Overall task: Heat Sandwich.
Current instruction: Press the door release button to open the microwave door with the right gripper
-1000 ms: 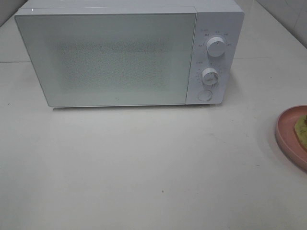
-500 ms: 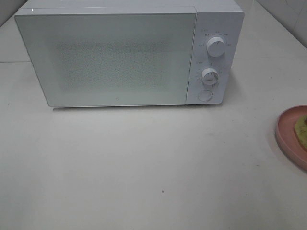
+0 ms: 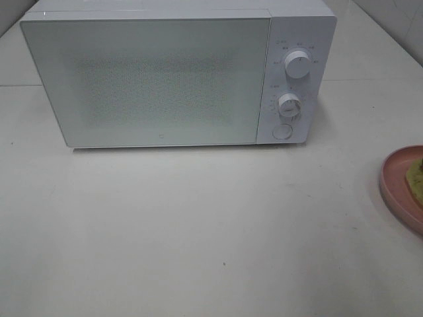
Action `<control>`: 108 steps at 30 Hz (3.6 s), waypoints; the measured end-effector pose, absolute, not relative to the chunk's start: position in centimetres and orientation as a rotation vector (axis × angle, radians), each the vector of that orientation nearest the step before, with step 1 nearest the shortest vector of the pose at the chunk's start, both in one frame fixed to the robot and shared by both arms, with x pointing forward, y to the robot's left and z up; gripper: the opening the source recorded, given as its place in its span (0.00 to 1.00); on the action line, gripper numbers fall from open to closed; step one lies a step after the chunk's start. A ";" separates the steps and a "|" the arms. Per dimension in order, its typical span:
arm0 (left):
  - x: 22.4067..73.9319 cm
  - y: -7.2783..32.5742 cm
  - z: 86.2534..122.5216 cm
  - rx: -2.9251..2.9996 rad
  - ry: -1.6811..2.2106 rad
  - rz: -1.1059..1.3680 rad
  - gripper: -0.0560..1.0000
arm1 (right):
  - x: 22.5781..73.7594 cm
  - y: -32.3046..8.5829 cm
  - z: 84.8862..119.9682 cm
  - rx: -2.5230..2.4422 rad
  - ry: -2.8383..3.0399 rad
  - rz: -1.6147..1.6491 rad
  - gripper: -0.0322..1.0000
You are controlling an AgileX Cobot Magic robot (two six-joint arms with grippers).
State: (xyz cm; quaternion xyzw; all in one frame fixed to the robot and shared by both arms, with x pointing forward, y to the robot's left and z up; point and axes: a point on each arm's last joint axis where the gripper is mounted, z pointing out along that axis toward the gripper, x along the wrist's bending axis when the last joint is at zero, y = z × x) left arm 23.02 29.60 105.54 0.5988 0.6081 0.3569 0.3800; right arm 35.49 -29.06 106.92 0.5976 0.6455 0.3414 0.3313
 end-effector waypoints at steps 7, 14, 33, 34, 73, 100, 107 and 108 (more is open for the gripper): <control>23.0 29.6 105.5 1.529 1.553 0.911 0.96 | 38.0 -28.8 106.3 1.559 1.696 0.894 0.76; 23.0 29.6 105.5 1.529 1.553 0.911 0.96 | 41.1 -28.4 105.2 1.544 1.695 0.910 0.76; 23.0 29.6 105.5 1.529 1.553 0.911 0.96 | 47.0 -27.5 102.6 1.431 1.602 1.043 0.76; 23.0 29.6 105.5 1.529 1.553 0.911 0.96 | 47.2 -27.5 102.4 1.411 1.582 1.066 0.76; 23.0 29.6 105.5 1.529 1.553 0.911 0.96 | 46.6 -20.0 91.8 1.262 1.475 1.085 0.76; 23.0 29.6 105.5 1.529 1.553 0.911 0.96 | 45.8 -18.3 89.4 1.431 1.477 1.115 0.76; 23.0 29.6 105.5 1.529 1.553 0.911 0.96 | 45.8 -18.3 89.4 1.700 1.282 1.300 0.76; 23.0 29.6 105.5 1.529 1.553 0.911 0.96 | 45.8 -18.3 89.4 1.753 1.237 1.336 0.76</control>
